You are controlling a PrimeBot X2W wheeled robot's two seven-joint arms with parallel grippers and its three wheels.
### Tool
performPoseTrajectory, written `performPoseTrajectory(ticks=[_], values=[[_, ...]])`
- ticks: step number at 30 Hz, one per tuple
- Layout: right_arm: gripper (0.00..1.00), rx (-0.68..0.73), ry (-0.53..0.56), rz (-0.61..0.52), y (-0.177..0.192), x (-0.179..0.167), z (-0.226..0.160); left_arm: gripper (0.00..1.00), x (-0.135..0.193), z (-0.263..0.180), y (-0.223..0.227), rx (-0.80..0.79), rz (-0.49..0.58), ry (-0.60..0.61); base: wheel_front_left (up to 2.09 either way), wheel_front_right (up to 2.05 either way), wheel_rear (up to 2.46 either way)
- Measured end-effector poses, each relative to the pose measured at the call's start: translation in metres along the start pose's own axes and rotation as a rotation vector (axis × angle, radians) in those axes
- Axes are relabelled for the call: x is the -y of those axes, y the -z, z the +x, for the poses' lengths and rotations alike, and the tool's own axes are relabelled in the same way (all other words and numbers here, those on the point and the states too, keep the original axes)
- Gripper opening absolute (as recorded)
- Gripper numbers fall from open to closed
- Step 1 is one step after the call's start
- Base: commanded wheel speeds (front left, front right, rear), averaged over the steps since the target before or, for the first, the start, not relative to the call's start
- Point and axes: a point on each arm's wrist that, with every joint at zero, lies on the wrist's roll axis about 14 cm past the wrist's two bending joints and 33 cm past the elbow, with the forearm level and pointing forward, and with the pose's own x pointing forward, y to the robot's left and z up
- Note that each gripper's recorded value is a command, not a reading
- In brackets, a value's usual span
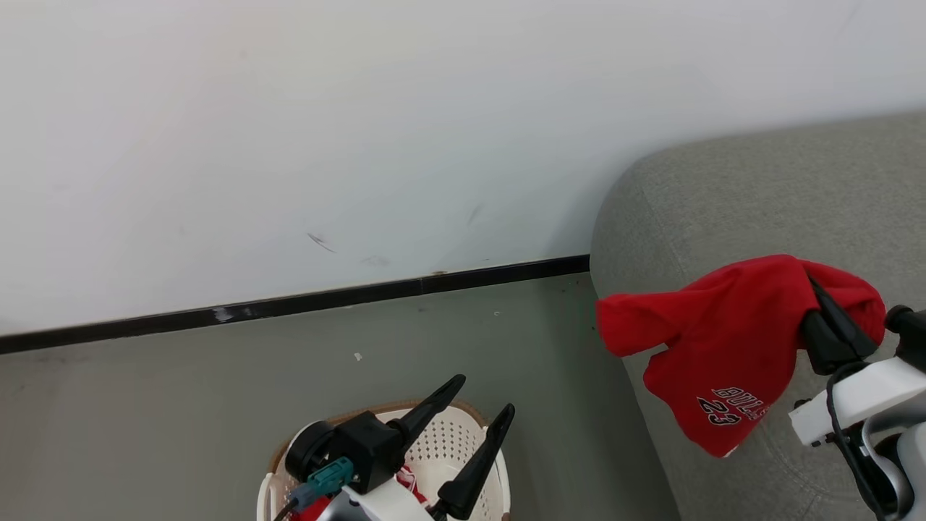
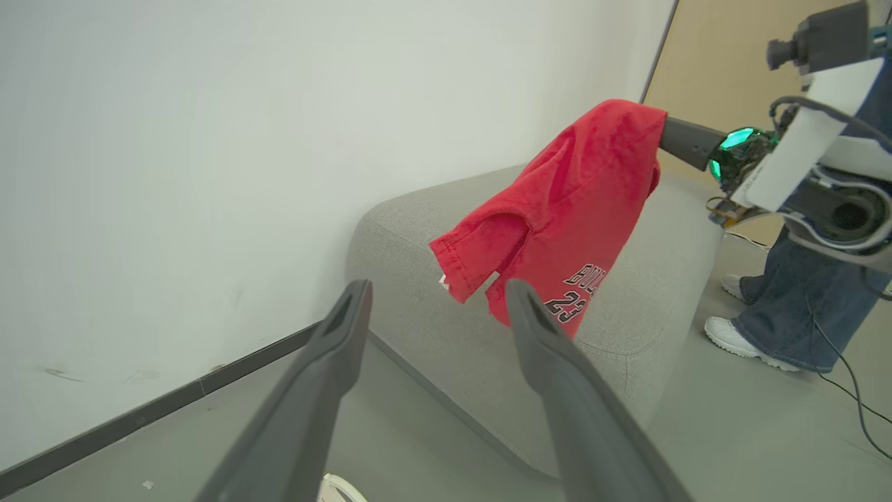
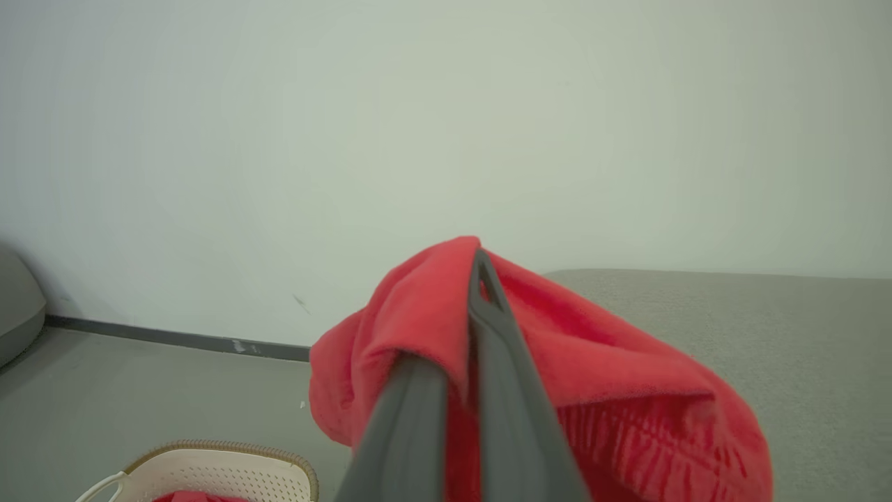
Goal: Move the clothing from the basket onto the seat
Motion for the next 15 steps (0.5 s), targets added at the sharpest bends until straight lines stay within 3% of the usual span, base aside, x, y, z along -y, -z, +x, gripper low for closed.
performPoseTrajectory(ticks=[15], values=[[0.0, -0.006, 0.137, -0.038, -0.004, 0.036, -0.048, 1.0, 0.04, 0.015, 0.015, -0.036, -0.035, 0.137, 0.0, 0.0, 0.0]])
